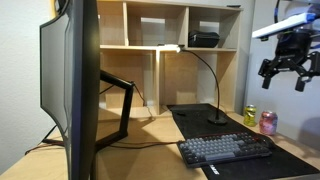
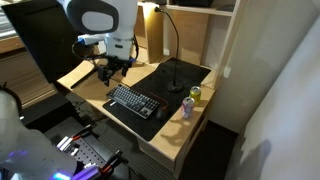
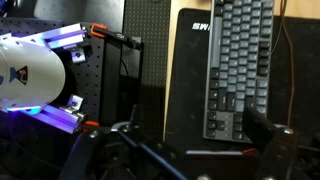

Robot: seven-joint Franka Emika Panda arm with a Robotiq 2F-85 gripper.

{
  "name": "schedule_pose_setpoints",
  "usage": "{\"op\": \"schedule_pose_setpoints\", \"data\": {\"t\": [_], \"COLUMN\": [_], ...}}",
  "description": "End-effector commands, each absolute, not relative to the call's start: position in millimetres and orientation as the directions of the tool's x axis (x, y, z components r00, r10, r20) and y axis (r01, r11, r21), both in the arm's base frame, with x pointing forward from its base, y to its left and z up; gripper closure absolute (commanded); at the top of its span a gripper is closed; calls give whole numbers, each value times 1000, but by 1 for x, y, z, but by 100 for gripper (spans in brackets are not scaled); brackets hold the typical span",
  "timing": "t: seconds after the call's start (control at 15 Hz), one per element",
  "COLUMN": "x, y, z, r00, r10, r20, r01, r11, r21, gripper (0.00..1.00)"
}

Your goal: Press a button on the keyboard

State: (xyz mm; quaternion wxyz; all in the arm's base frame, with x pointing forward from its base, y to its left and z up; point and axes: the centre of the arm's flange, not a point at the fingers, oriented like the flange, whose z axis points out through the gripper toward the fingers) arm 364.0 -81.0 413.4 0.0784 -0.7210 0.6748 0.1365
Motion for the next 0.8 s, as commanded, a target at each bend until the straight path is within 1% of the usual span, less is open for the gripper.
{"op": "schedule_pose_setpoints", "data": {"t": [0.0, 0.07, 0.2, 0.33, 0.4, 0.6, 0.73], "x": [317, 340, 328, 327, 344, 371, 362], "y": [-134, -118, -134, -134, -129, -112, -113], "z": [380, 394, 384, 383, 364, 317, 300], "r00": [-51, -21, -59, -59, -95, -126, -161], "r10": [-944, -946, -940, -941, -944, -929, -920], "r20": [-325, -323, -335, -335, -316, -348, -357], "r01": [-995, -995, -993, -993, -983, -974, -970], "r11": [19, -12, 21, 21, 39, 50, 82], "r21": [103, 99, 115, 116, 180, 219, 228], "gripper": [0, 0, 0, 0, 0, 0, 0]}}
